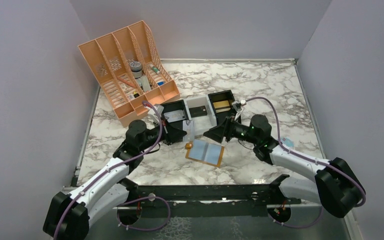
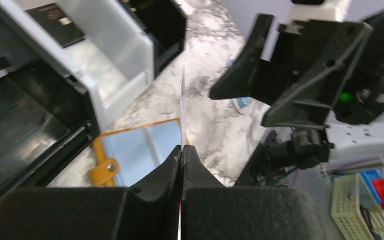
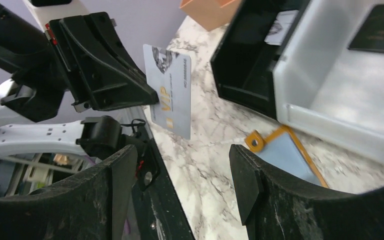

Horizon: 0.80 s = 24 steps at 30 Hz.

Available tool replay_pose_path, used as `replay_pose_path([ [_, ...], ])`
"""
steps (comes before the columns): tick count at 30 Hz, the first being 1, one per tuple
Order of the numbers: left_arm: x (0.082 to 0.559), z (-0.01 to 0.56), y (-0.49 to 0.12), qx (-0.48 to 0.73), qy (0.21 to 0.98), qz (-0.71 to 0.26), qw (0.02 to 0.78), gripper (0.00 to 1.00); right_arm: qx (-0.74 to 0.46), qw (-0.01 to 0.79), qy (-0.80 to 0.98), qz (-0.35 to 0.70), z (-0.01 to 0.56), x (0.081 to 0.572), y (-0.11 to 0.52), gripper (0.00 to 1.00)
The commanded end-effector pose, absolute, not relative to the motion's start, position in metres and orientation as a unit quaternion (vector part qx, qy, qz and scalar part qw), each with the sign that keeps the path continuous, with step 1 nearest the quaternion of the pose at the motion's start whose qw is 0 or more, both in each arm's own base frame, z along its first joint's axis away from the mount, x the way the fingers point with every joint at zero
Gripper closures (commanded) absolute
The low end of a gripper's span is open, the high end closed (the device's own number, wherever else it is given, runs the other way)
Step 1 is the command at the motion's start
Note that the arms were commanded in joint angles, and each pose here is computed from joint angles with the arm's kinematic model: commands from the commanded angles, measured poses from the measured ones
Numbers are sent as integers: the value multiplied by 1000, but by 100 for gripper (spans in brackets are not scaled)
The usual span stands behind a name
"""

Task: Take the credit cards out of the card holder

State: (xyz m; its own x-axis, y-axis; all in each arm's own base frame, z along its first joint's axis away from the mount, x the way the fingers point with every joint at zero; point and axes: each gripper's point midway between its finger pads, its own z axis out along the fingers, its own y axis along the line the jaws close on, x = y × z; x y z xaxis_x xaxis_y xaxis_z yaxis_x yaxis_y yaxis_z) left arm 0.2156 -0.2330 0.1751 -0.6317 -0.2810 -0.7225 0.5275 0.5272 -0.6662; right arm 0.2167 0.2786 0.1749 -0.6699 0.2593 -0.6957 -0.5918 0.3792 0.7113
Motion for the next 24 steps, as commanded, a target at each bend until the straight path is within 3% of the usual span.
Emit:
replay_pose_path([
  [1,190,211,-246,140,706,-565,404,100,-197,350,698,593,197,203,300,31],
  [10,186,223,-247,132,686,-599,392,100,-215,314,658,649,203,194,314,34],
  [24,181,223,-250,130,685,-613,372,100,-245,287,630,679,215,192,324,56],
])
